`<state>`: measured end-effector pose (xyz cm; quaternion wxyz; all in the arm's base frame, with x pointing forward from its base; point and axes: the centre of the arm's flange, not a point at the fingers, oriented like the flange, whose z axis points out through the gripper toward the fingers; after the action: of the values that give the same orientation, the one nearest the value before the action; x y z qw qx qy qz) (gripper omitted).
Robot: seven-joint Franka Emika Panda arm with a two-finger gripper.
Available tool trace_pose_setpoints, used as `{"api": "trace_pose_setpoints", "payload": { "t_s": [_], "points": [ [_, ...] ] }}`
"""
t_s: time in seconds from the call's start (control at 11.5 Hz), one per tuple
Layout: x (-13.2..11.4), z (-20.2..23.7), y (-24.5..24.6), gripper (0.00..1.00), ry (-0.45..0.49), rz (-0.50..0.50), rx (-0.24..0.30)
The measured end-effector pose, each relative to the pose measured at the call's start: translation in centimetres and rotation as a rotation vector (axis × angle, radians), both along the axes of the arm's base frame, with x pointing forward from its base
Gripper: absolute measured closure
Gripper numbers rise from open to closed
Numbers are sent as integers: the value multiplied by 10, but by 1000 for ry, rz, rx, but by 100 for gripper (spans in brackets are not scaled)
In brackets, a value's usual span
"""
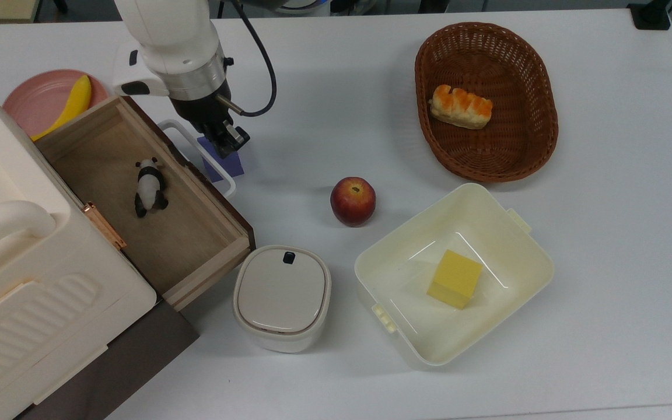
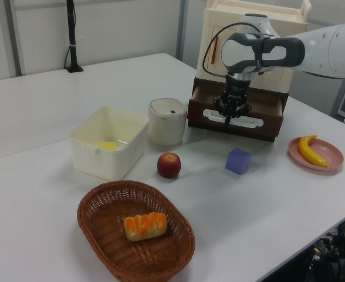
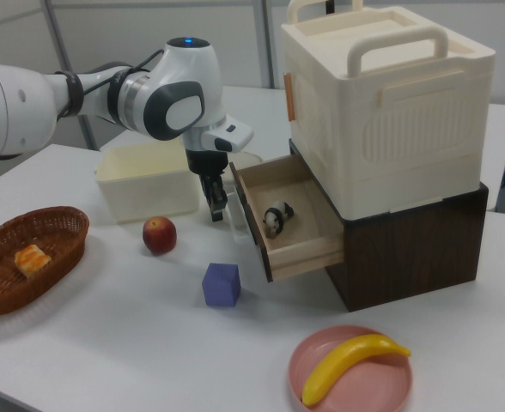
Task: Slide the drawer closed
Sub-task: 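Lower the gripper in front of the open drawer's front panel, then push the drawer front into the dark cabinet with the gripper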
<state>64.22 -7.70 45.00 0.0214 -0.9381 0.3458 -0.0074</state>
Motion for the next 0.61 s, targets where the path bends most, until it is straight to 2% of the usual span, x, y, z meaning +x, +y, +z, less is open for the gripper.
{"api": "trace_pose_setpoints", "payload": {
  "t_s": [0.61],
  "points": [
    [6,-3,-14,99,-40,-44,-10]
  ]
}}
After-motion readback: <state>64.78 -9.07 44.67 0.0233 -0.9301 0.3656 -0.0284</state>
